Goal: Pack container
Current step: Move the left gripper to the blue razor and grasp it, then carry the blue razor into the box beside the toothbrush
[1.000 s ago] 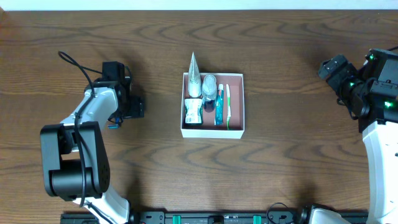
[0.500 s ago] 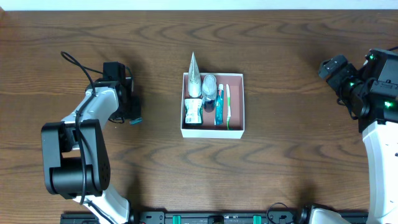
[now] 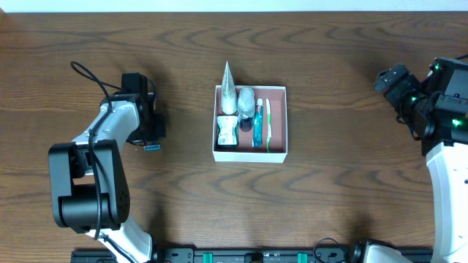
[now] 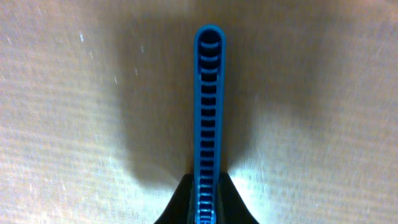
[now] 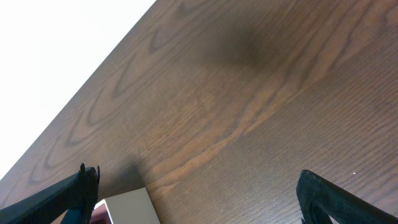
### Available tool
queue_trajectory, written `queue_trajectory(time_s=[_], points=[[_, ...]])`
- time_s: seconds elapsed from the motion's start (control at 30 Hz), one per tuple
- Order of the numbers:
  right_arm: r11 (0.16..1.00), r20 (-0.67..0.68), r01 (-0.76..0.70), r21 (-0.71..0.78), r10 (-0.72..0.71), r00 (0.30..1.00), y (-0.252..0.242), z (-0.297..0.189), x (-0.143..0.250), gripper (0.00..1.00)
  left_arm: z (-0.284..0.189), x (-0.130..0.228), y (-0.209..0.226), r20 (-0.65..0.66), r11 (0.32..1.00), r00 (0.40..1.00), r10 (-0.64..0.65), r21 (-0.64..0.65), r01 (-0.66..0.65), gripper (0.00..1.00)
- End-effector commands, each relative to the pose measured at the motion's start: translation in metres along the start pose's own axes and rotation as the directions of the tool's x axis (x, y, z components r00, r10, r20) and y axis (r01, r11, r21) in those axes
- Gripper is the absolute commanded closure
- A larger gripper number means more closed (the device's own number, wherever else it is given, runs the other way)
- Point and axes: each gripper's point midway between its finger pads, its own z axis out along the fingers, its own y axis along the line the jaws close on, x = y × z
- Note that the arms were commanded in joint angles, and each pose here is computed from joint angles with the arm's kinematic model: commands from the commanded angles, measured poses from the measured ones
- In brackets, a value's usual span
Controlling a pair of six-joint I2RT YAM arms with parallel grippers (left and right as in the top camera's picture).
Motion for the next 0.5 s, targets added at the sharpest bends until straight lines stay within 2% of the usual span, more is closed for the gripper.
queue_trajectory(time_s=[0.0, 0.23, 0.33, 0.47], points=[[1.000, 0.015, 0.005, 0.001, -0.005, 1.000, 0.000, -0.003, -0.004, 0.01, -0.014, -0.011, -0.006, 0.019, 1.000, 1.000, -0.002, 0.000, 0.002, 0.94], [1.000, 0.015, 0.005, 0.001, -0.005, 1.000, 0.000, -0.003, -0.004, 0.01, -0.096, -0.039, -0.044, 0.209, 0.994, 0.976, 0.067, 0.072, -0.083, 0.94], [1.000, 0.015, 0.005, 0.001, -0.005, 1.000, 0.000, -0.003, -0.004, 0.01, -0.147, -0.045, -0.072, 0.336, 0.977, 0.937, 0.099, 0.147, -0.156, 0.94], [1.000, 0.015, 0.005, 0.001, -0.005, 1.000, 0.000, -0.003, -0.004, 0.01, -0.217, -0.038, -0.107, 0.505, 0.946, 0.854, 0.126, 0.197, -0.256, 0.94]])
